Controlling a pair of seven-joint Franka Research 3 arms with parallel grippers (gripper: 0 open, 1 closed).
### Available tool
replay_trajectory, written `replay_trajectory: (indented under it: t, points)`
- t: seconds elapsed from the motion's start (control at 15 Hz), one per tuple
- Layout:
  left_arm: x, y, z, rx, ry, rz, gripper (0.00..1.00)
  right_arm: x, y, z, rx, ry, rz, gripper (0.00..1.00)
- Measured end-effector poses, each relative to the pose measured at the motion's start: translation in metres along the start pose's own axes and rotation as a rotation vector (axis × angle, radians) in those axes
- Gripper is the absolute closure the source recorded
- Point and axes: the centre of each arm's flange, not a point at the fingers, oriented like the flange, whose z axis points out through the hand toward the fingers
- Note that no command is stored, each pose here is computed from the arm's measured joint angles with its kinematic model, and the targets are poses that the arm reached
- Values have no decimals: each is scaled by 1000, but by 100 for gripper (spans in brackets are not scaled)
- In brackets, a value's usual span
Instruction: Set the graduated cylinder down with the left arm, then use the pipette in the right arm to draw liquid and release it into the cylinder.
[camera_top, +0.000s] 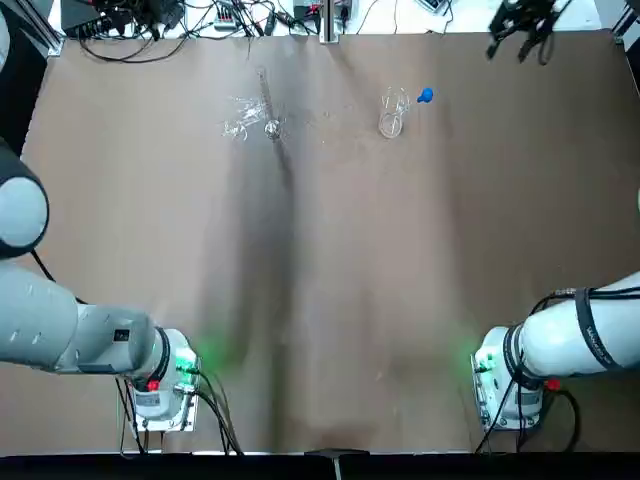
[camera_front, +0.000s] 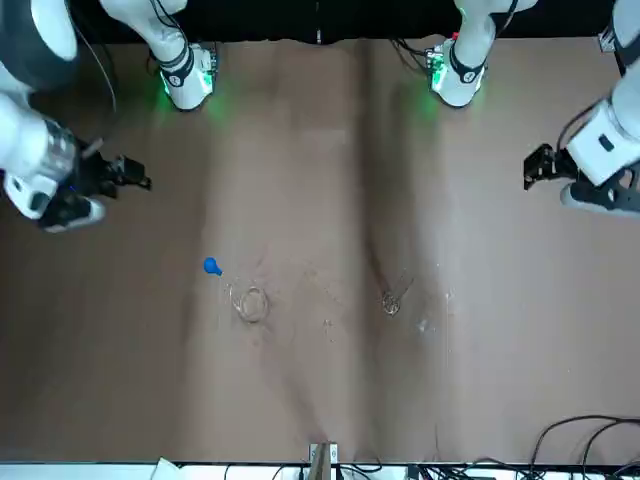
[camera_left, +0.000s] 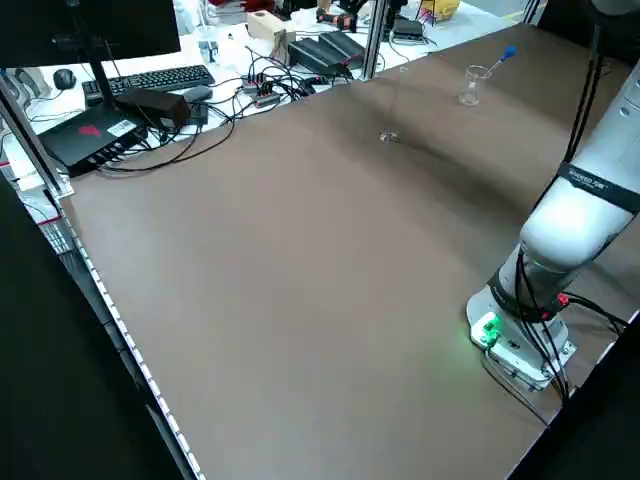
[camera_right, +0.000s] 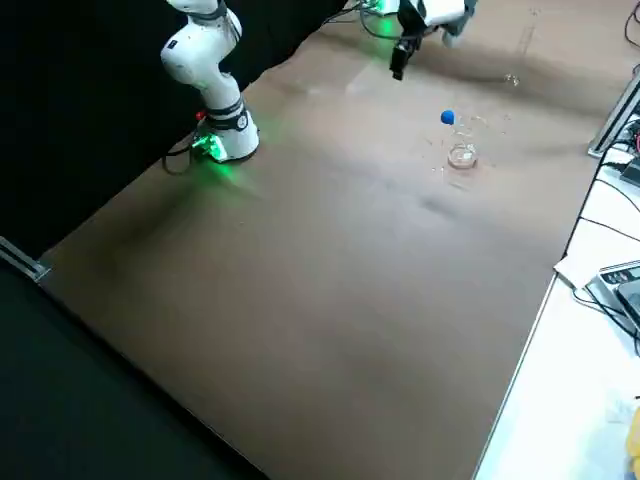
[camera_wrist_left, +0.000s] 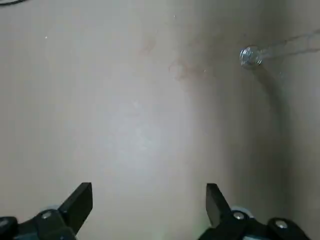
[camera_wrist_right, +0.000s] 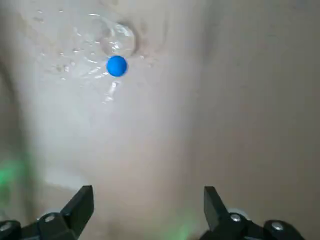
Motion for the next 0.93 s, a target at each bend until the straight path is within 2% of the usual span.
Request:
replay_trajectory:
  t: [0.13, 0.33, 0.53, 0.67, 0.93]
  points:
    - [8, -28, 22, -14, -25, 83, 0, 19, 5, 20, 37, 5, 17, 4]
    - [20, -66, 60, -97, -41, 121, 0, 41, 12, 44, 57, 13, 39, 7]
    - [34, -85, 90, -143, -24, 215, 0, 58, 15, 65, 129, 35, 72, 10]
    - [45, -95, 109, -209, 25, 305, 0, 67, 16, 82, 159, 47, 90, 15]
    - [64, -126, 163, -380, 182, 493, 0, 86, 16, 110, 259, 97, 151, 15]
